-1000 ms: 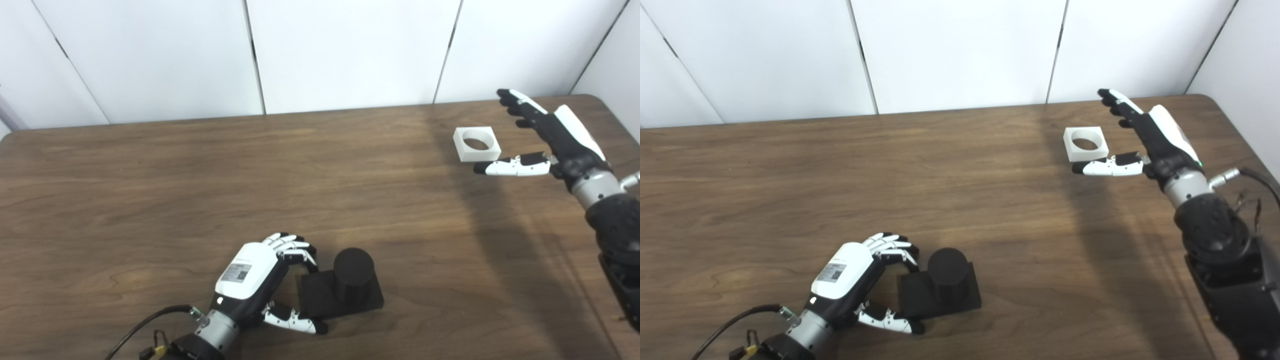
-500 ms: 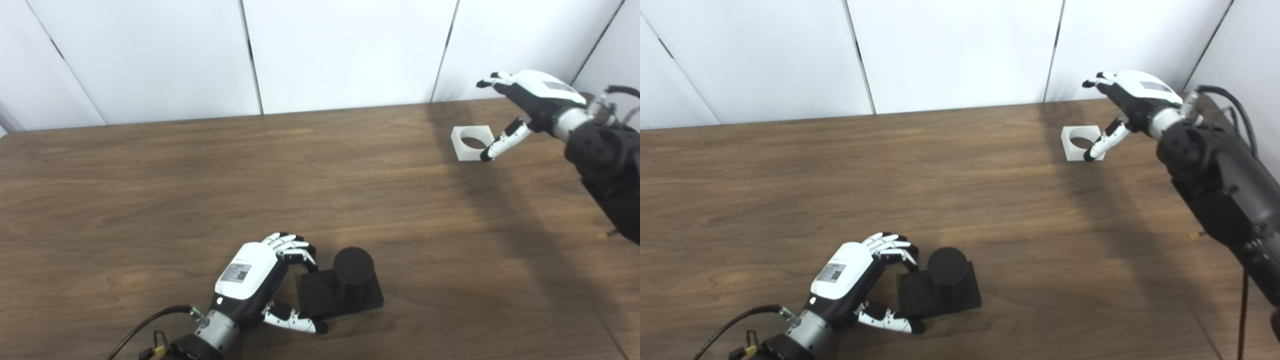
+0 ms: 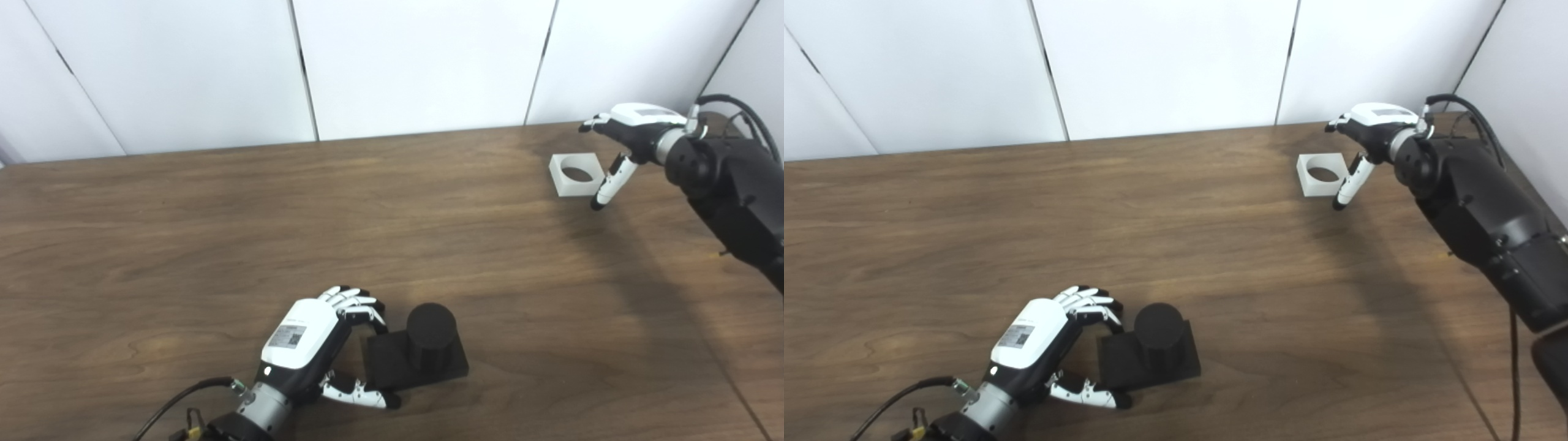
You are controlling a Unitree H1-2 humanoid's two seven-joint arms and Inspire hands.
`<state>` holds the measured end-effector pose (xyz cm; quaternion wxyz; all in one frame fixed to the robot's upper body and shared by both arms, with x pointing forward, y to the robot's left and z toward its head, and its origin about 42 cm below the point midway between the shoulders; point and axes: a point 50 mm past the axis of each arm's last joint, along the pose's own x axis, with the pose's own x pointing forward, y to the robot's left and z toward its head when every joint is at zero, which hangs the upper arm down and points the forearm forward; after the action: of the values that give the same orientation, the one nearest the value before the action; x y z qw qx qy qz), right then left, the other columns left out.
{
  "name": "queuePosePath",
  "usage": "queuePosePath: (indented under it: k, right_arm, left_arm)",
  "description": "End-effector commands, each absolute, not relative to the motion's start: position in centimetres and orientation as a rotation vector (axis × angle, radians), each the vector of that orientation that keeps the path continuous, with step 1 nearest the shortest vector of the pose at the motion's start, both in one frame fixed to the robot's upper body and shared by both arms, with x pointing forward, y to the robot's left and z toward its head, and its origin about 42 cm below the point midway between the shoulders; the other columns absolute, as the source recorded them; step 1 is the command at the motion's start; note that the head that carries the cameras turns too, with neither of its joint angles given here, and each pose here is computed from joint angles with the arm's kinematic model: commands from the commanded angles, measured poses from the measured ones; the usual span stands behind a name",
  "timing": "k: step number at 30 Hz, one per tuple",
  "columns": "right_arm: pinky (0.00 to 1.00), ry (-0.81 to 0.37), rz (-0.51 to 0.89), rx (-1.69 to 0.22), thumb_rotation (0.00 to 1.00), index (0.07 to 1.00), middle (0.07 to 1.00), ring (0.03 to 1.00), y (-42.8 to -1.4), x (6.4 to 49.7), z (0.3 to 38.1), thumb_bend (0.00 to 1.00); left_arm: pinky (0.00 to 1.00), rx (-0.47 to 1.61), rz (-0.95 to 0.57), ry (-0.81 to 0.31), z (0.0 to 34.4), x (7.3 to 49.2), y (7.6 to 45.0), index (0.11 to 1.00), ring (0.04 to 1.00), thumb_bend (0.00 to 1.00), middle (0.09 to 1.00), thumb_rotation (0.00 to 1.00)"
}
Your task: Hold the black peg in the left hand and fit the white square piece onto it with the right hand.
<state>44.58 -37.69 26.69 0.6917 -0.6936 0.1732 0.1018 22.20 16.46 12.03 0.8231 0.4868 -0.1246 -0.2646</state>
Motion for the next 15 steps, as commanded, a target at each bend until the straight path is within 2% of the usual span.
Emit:
queuePosePath:
  k: [1, 15]
  right_arm:
    - [0.98, 0.339, 0.165, -1.594, 0.23, 0.925, 1.000, 1.000, -37.9, 45.9, 29.9, 1.00]
    - [0.91, 0.388, 0.167, -1.592, 0.24, 0.908, 0.976, 1.000, -37.6, 47.0, 28.3, 0.98]
  left_arm:
    - [0.91, 1.088, -0.622, -0.204, 11.0, 21.5, 16.4, 0.487, 0.851, 0.52, 0.781, 0.05]
    - [0.91, 1.085, -0.619, -0.208, 11.2, 21.5, 16.2, 0.487, 0.853, 0.52, 0.782, 0.05]
